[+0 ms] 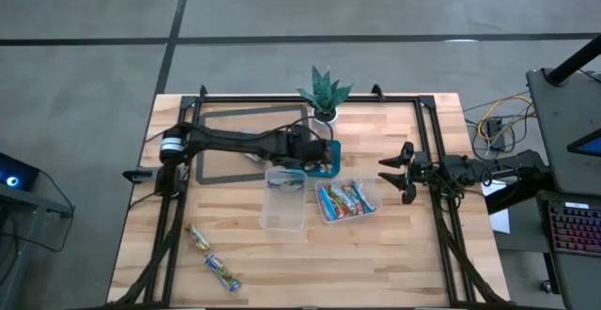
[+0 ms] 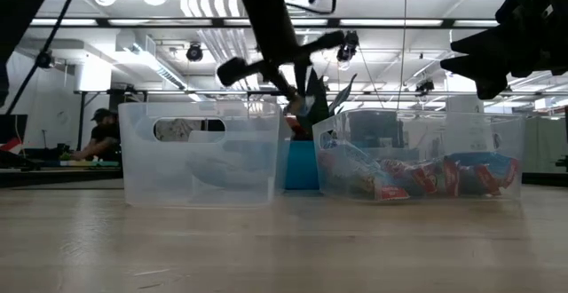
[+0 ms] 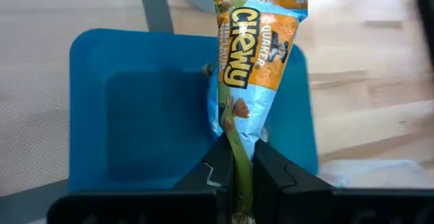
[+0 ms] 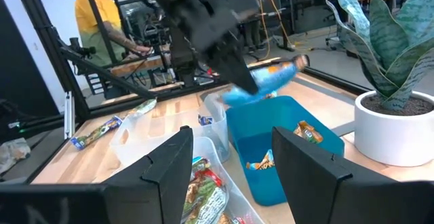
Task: Pick and place Granola Bars by type
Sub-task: Put the yellow granola bar into the blue bin
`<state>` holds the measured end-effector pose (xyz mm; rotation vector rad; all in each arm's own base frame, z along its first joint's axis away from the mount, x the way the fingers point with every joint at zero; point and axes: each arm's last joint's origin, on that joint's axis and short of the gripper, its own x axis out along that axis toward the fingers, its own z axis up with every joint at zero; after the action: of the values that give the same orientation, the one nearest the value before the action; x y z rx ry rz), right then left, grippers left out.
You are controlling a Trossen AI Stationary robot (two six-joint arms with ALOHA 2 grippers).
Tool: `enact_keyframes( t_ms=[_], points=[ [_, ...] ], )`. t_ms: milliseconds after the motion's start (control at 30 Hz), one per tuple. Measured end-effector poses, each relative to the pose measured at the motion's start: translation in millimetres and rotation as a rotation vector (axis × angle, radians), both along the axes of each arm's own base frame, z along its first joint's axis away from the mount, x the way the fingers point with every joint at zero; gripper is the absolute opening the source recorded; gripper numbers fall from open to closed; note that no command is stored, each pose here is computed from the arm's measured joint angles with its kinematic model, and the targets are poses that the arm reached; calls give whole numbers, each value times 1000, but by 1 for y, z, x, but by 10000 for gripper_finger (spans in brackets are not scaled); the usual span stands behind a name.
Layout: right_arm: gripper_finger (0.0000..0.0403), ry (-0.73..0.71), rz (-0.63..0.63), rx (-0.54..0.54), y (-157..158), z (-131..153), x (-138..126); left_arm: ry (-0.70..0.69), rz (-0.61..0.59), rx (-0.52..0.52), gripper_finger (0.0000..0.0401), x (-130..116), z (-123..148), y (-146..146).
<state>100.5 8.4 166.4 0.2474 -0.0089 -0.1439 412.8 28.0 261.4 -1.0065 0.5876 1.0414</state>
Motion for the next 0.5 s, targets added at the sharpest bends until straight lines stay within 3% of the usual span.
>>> enact_keyframes(
  t_ms=[500],
  points=[
    [189, 1, 0, 0, 0, 0, 0, 73, 84, -77, 6, 16, -50, 22]
  ],
)
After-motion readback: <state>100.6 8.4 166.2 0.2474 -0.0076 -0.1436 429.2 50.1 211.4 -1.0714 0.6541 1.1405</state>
